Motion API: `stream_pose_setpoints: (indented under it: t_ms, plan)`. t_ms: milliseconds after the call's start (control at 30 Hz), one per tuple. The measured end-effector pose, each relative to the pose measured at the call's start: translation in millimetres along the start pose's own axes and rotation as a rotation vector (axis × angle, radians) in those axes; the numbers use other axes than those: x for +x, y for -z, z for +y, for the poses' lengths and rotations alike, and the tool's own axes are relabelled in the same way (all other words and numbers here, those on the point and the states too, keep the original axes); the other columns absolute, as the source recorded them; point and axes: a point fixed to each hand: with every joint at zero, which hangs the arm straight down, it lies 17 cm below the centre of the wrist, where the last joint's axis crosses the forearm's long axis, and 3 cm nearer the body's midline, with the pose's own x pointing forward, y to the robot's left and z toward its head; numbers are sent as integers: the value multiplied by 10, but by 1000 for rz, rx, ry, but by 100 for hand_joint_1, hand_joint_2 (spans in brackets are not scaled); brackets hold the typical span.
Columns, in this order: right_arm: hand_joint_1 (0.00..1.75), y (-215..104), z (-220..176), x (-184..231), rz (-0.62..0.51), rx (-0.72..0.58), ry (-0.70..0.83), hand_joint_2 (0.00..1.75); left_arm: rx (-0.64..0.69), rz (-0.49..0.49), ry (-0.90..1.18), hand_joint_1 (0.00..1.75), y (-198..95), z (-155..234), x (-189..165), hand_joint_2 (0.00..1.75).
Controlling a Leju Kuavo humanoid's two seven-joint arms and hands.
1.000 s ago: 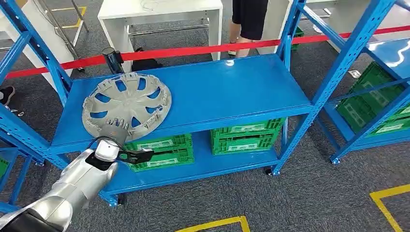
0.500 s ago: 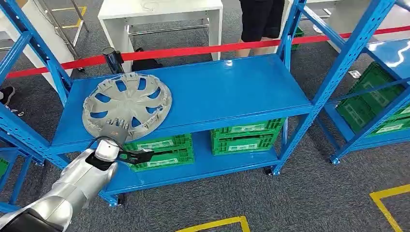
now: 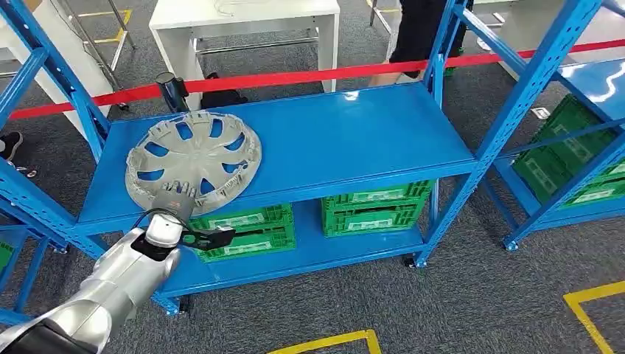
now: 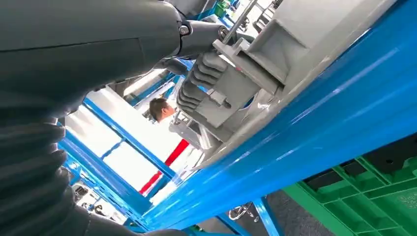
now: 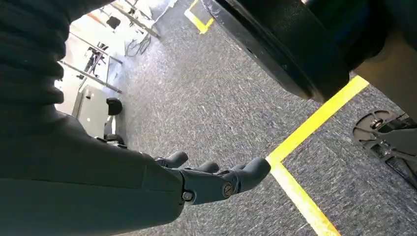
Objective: Take the parts from the cabinet and place them on the table.
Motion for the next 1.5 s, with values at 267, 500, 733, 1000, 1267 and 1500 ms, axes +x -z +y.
stream_pose_setpoints:
  t_ms: [267, 500, 733, 1000, 1267, 1500]
  plan:
    - [0, 0, 1, -1, 1, 0, -3, 175, -10, -1, -3, 0, -3, -23, 4, 175]
    - [0, 1, 7, 3, 1, 1, -3, 175, -14, -1, -2, 0, -4, -30, 4, 175]
    - [0, 1, 8, 5, 0, 1, -4, 175, -19, -5, -1, 113, -6, -39, 12, 175]
    - [0, -1, -2, 9, 1, -1, -5, 175, -16, -5, -1, 124, -3, -17, -2, 175]
    - [0, -2, -5, 13, 0, -2, -5, 175, -18, -7, 1, 175, -4, -25, 3, 175]
    - [0, -9, -26, 33, -1, -6, -11, 175, -21, -8, 1, 175, -4, -32, -1, 175]
